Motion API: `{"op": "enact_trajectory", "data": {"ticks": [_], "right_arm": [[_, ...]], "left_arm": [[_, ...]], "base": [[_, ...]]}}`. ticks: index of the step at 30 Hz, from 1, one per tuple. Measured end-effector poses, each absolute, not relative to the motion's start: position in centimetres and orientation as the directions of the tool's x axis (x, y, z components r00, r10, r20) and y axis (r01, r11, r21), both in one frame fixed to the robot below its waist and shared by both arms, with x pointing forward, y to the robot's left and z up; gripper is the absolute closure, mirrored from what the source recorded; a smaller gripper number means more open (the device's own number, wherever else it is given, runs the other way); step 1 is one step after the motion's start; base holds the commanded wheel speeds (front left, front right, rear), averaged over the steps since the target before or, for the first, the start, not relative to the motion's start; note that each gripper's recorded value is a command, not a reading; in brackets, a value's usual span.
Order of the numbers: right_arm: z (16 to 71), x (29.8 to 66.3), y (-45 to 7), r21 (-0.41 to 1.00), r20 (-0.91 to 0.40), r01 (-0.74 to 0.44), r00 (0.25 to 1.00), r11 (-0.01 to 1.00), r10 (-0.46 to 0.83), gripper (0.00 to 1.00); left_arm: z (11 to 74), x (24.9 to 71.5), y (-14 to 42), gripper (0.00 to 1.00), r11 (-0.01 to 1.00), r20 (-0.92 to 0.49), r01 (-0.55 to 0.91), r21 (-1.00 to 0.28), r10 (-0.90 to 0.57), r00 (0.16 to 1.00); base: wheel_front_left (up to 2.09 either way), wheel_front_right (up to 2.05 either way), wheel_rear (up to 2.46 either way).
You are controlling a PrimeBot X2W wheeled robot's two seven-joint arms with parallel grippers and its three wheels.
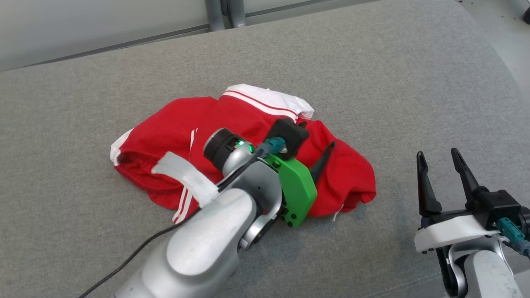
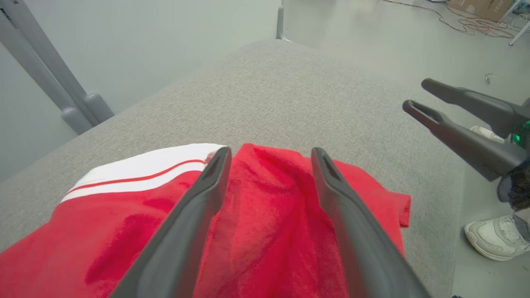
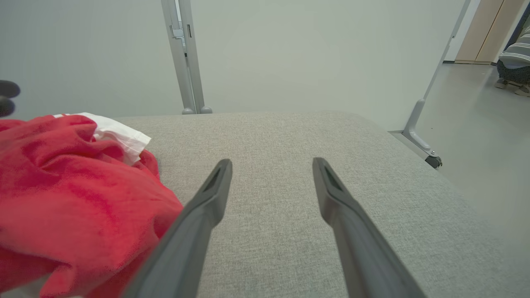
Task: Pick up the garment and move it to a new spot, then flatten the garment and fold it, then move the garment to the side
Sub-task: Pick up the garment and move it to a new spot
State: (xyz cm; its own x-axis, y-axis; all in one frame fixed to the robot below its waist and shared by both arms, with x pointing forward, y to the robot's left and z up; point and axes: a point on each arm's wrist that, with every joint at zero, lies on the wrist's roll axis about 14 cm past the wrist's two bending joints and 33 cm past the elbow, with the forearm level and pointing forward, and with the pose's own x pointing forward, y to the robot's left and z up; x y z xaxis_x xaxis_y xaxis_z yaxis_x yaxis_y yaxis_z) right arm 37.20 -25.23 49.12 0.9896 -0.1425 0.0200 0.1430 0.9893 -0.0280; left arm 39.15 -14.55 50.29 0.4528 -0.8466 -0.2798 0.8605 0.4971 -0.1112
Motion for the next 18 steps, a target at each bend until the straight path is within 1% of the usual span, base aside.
{"op": "enact_trajectory", "data": {"ticks": [2, 4, 5, 6, 7, 8, 11, 14, 18], "right_arm": [[49.2, 37.3, -25.0, -0.026, 0.023, 0.135, 0.991, 0.991, -0.134, 0.0], [49.2, 37.5, -24.6, -0.022, 0.026, 0.123, 0.992, 0.992, -0.123, 0.0], [49.2, 37.5, -24.4, -0.02, 0.026, 0.118, 0.993, 0.993, -0.117, 0.0], [49.2, 37.6, -24.0, -0.016, 0.025, 0.106, 0.994, 0.994, -0.106, 0.0], [49.1, 37.6, -23.7, -0.015, 0.025, 0.099, 0.995, 0.995, -0.099, 0.0], [49.1, 37.7, -23.5, -0.015, 0.025, 0.094, 0.995, 0.995, -0.093, 0.0], [49.2, 38.1, -22.9, -0.012, 0.028, 0.073, 0.997, 0.997, -0.073, 0.0], [49.0, 38.3, -22.3, -0.009, 0.024, 0.055, 0.998, 0.998, -0.055, 0.0], [48.4, 38.6, -21.3, -0.005, 0.008, 0.027, 1.0, 1.0, -0.027, 0.0]], "left_arm": [[51.5, 40.3, -13.3, 0.0, 0.539, -0.243, 0.834, -0.115, -0.83, 0.503], [51.9, 41.8, -11.0, 0.0, 0.6, -0.242, 0.794, -0.1, -0.788, 0.566], [51.7, 42.7, -9.4, 0.0, 0.637, -0.254, 0.765, -0.095, -0.759, 0.6], [51.1, 44.5, -5.8, 0.0, 0.715, -0.289, 0.695, -0.08, -0.684, 0.67], [50.6, 45.2, -3.8, 0.0, 0.751, -0.315, 0.657, -0.064, -0.64, 0.701], [50.2, 45.9, -2.0, 0.0, 0.784, -0.338, 0.617, -0.073, -0.601, 0.724], [48.2, 46.9, 2.9, 0.0, 0.859, -0.417, 0.503, -0.091, -0.492, 0.765], [46.5, 47.8, 7.3, 0.0, 0.915, -0.491, 0.39, -0.101, -0.387, 0.781], [43.9, 47.8, 9.6, 0.0, 0.942, -0.583, 0.289, -0.172, -0.334, 0.741]], "base": [[0.0, 0.0, 0.0], [0.0, 0.0, 0.0], [0.0, 0.0, 0.0], [0.0, 0.0, 0.0], [0.0, 0.0, 0.0], [0.0, 0.0, 0.0], [0.0, 0.0, 0.0], [0.0, 0.0, 0.0], [0.0, 0.0, 0.0]]}}
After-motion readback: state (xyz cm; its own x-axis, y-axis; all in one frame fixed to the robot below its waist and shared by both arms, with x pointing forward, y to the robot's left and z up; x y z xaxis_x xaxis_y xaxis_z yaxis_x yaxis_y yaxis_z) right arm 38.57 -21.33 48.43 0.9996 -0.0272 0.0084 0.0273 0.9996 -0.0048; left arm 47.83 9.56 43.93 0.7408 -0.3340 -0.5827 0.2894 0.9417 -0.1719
